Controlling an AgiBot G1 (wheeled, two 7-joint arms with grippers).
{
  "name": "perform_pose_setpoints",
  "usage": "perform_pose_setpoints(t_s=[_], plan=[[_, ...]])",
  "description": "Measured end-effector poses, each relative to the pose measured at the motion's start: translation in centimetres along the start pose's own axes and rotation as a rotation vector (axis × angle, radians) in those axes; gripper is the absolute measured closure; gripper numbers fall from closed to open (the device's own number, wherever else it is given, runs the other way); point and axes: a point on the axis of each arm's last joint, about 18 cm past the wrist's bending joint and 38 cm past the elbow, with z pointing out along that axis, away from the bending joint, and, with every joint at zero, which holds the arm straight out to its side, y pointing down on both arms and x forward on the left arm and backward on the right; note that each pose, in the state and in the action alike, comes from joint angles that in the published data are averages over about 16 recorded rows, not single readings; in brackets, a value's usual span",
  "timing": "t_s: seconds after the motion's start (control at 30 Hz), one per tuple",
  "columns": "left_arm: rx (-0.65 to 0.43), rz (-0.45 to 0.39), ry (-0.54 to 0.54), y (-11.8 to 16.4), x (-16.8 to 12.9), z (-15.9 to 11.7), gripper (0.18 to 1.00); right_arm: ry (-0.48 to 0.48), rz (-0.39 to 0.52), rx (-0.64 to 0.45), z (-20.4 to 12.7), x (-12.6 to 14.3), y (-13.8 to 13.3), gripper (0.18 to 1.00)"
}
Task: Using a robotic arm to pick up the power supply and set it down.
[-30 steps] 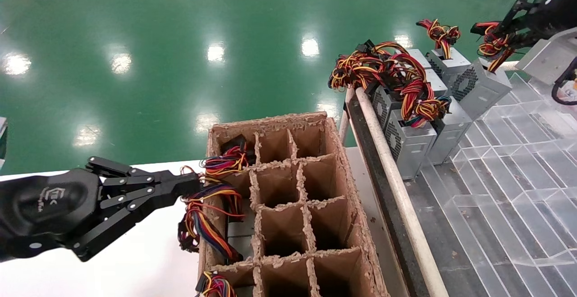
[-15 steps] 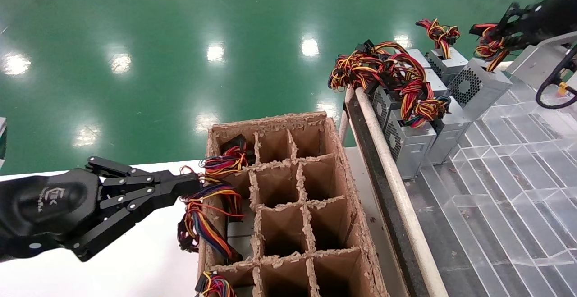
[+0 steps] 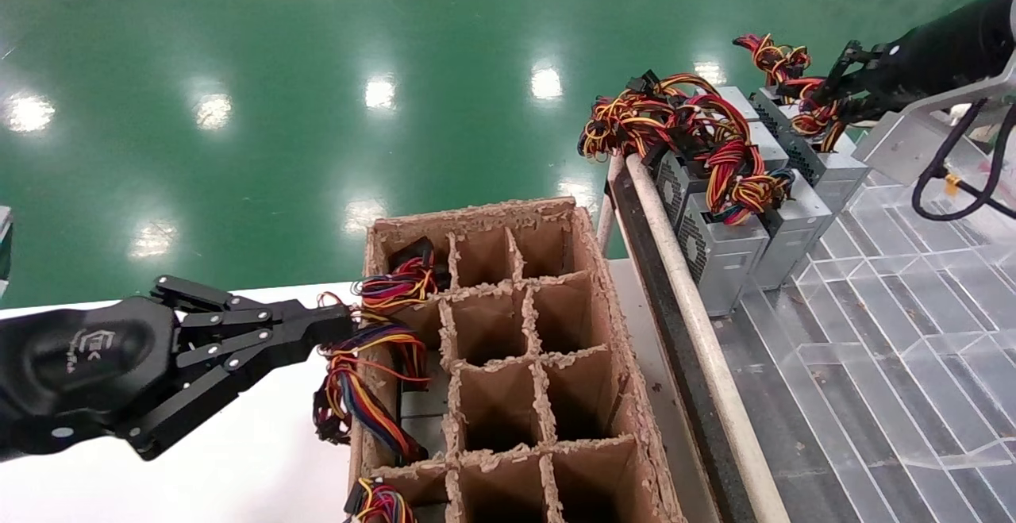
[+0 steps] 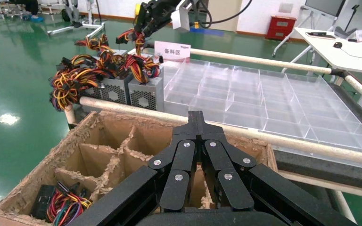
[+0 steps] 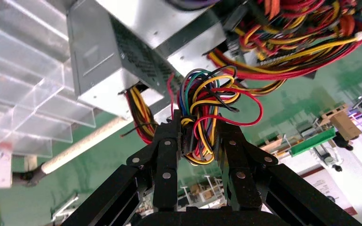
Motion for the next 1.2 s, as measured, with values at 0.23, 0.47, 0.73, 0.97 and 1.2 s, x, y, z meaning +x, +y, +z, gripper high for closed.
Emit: perform_pose_setpoints(t_s=[0.23, 0.47, 0.73, 0.97, 1.2], plan=[[0.0, 0.0, 0.0, 0.0, 0.0, 0.0, 0.993, 0.023, 0.032, 0.021, 0.0, 0.3, -0.3, 0.873], [0.0, 0.0, 0.0, 0.0, 0.0, 0.0, 0.993, 0.069, 0.118, 0.035, -0.7, 0.5, -0.2, 0.84], [0.0, 0.0, 0.0, 0.0, 0.0, 0.0, 0.993, 0.192, 0.316, 0.051, -2.5, 0.8, 0.6, 0.735], [0.0, 0.0, 0.0, 0.0, 0.0, 0.0, 0.993, 0.344, 0.519, 0.08, -4.3, 1.1, 1.4, 0.602], [0.0, 0.0, 0.0, 0.0, 0.0, 0.0, 0.993, 0.466, 0.687, 0.173, -3.9, 1.8, 0.3, 0.443]])
